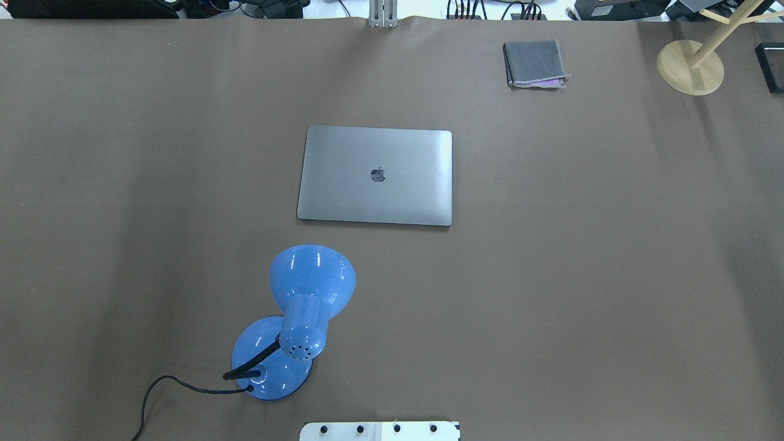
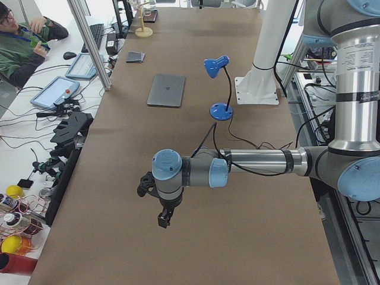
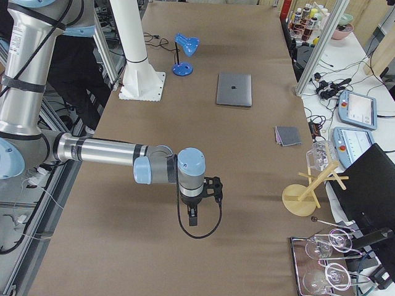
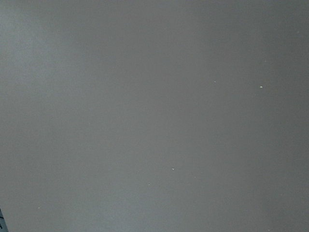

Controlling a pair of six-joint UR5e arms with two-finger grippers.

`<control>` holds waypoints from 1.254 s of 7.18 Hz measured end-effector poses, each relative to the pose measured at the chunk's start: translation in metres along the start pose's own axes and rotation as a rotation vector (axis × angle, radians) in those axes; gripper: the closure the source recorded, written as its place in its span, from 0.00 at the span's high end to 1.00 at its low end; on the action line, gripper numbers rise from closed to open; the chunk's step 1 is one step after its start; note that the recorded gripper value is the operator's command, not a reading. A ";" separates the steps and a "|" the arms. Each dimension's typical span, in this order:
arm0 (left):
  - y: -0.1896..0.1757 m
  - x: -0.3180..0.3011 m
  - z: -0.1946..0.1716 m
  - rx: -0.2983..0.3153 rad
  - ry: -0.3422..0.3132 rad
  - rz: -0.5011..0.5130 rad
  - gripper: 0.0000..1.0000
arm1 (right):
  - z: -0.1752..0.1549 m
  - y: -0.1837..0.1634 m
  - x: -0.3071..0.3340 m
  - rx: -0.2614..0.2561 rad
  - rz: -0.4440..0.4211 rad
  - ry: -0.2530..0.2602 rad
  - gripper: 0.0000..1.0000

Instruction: Close laptop

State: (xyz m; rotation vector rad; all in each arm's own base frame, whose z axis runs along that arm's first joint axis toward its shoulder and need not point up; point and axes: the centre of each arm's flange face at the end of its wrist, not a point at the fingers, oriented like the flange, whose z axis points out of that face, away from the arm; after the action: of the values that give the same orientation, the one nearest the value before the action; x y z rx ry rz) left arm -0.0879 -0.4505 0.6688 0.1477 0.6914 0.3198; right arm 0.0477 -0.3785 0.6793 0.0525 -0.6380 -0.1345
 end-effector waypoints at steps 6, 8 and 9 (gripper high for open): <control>0.009 0.000 0.004 -0.008 0.003 -0.007 0.98 | -0.002 0.000 -0.003 0.006 -0.004 -0.018 1.00; 0.009 0.000 0.004 -0.009 0.003 -0.009 0.98 | -0.002 0.000 -0.004 0.006 -0.004 -0.018 1.00; 0.009 0.000 0.004 -0.009 0.003 -0.009 0.98 | -0.002 0.000 -0.004 0.006 -0.004 -0.018 1.00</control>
State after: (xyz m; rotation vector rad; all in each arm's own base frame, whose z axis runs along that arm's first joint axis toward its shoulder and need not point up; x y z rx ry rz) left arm -0.0875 -0.4422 0.6743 0.1353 0.6938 0.3143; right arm 0.0463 -0.3783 0.6753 0.0586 -0.6561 -0.1369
